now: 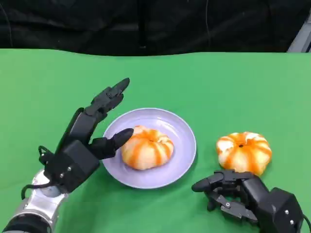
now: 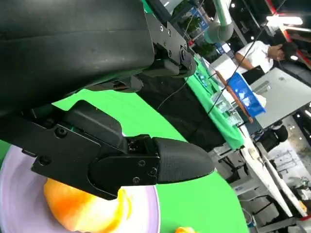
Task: Grasp the bread from the table and place it into the plate.
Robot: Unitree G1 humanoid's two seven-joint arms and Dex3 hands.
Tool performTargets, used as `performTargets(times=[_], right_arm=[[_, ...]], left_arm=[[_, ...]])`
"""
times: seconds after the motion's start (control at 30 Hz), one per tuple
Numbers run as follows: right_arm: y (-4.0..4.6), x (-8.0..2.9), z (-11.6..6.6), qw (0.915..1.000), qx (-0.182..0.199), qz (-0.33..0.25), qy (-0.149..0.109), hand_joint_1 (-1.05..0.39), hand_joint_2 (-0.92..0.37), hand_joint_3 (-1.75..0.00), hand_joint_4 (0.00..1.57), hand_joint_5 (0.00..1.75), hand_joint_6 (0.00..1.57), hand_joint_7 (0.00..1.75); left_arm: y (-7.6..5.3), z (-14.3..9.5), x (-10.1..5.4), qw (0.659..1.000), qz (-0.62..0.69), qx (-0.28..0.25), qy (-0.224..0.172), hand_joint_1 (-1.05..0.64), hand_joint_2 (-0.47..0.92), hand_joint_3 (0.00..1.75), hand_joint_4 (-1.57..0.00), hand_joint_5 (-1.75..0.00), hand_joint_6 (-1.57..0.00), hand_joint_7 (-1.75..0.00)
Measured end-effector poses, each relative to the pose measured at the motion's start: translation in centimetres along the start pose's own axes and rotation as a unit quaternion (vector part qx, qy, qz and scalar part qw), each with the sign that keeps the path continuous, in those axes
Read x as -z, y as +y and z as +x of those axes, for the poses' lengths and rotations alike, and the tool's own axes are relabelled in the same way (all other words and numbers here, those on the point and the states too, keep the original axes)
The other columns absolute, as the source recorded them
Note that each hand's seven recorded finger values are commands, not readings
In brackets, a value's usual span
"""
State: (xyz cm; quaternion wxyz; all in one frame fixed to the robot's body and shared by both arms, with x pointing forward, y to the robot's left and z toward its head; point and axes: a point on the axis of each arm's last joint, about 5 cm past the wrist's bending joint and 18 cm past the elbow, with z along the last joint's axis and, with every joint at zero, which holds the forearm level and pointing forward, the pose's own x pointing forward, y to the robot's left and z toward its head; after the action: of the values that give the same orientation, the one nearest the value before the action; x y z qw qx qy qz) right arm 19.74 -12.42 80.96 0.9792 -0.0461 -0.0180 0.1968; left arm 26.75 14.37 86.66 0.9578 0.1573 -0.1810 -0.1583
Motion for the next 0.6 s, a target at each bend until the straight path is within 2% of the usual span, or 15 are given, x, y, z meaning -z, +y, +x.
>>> performTargets(times=[0.13, 0.3, 0.6], right_arm=[[0.0, 0.0, 0.0, 1.0, 0.0, 0.0, 0.0, -0.03, -0.92, -0.37, 0.75, 1.34, 1.09, 0.39], [-0.02, 0.1, 0.0, 1.0, -0.001, 0.0, 0.001, -0.03, -0.92, -0.37, 0.76, 1.34, 1.1, 0.39], [-0.03, 0.0, 0.0, 1.0, 0.0, 0.0, 0.0, -0.03, -0.92, -0.36, 0.76, 1.33, 1.1, 0.39]], left_arm=[[0.2, -0.6, 0.1, 0.998, -0.064, -0.017, -0.008, -0.82, 0.92, 0.52, -0.36, -0.01, -0.28, -0.01], [0.7, -1.7, 0.7, 0.991, -0.129, -0.024, -0.014, -0.8, 0.92, 0.5, -0.37, -0.01, -0.27, 0.0], [1.1, -1.7, 0.6, 0.987, -0.154, -0.019, -0.033, -0.81, 0.92, 0.49, -0.4, -0.02, -0.29, -0.01]])
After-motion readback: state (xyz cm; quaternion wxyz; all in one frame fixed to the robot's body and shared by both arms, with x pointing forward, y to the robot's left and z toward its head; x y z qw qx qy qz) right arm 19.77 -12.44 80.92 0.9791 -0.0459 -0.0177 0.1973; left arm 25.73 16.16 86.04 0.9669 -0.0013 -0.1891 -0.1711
